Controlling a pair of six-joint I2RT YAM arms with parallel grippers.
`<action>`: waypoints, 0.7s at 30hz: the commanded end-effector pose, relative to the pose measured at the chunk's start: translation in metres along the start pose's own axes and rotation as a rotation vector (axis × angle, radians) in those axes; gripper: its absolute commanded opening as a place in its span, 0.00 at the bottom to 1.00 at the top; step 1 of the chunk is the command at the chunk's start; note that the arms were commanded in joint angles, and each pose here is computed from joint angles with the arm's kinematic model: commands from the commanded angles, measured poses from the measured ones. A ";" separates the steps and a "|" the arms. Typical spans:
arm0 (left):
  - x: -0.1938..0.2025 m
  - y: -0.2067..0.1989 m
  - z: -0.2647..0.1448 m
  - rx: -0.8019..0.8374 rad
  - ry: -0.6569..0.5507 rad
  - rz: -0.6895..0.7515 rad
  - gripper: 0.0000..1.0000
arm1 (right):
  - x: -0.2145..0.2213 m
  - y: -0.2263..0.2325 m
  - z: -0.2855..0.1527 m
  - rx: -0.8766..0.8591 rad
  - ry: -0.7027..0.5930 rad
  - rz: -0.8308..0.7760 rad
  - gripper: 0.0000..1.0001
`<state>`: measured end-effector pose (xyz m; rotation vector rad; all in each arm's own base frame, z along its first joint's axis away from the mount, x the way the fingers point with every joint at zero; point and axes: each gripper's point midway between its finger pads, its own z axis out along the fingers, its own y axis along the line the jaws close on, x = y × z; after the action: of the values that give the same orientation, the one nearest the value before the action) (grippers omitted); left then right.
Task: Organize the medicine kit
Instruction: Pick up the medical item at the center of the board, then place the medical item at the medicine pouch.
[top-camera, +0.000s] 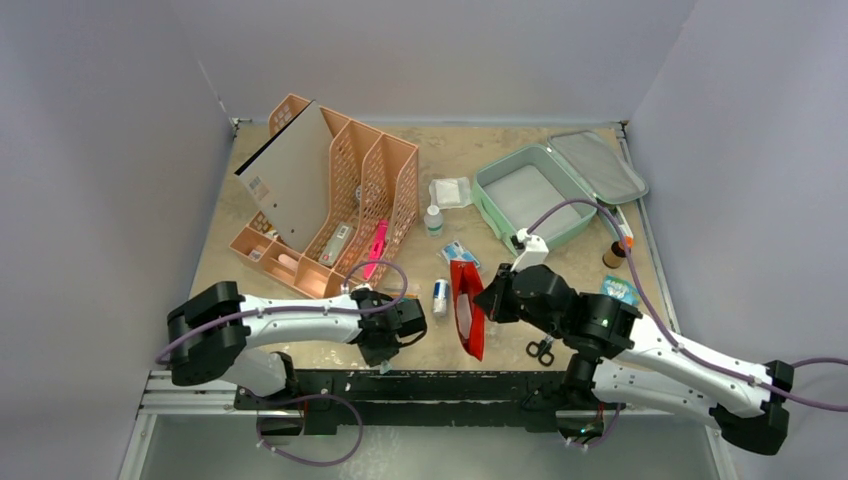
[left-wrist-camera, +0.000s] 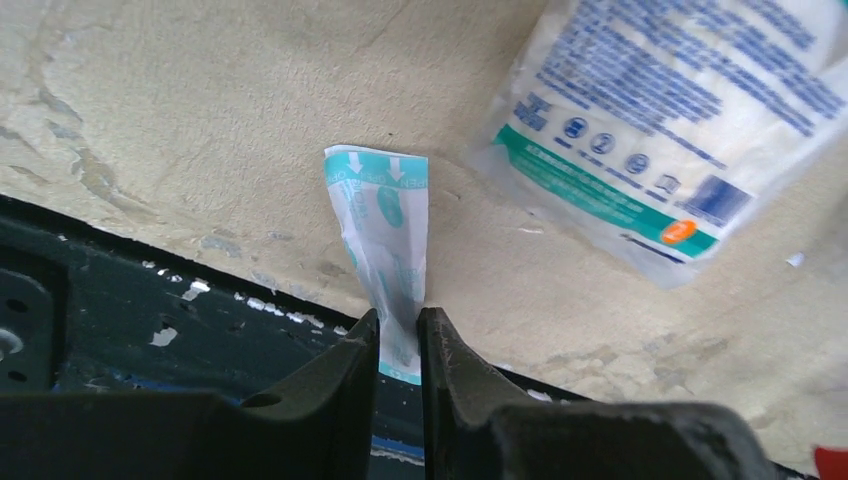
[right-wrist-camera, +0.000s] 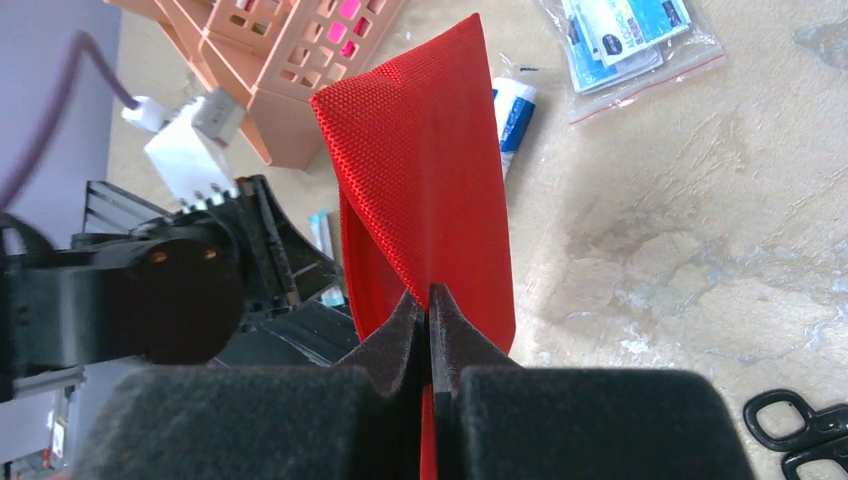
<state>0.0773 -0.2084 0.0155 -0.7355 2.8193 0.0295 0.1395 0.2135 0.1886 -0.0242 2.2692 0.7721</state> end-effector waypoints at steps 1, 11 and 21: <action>-0.016 -0.014 -0.033 0.086 -0.054 0.044 0.18 | -0.007 0.017 0.005 -0.040 -0.007 0.013 0.00; -0.045 -0.054 -0.104 0.428 -0.144 0.091 0.18 | -0.001 0.042 0.034 -0.054 0.040 0.073 0.00; -0.052 -0.090 -0.191 0.882 -0.195 0.235 0.19 | -0.013 0.072 0.050 -0.063 0.049 0.167 0.00</action>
<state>0.1185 -0.2504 0.1621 -0.3567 2.5201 -0.6949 0.1522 0.2723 0.1648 0.0326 2.4036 0.7953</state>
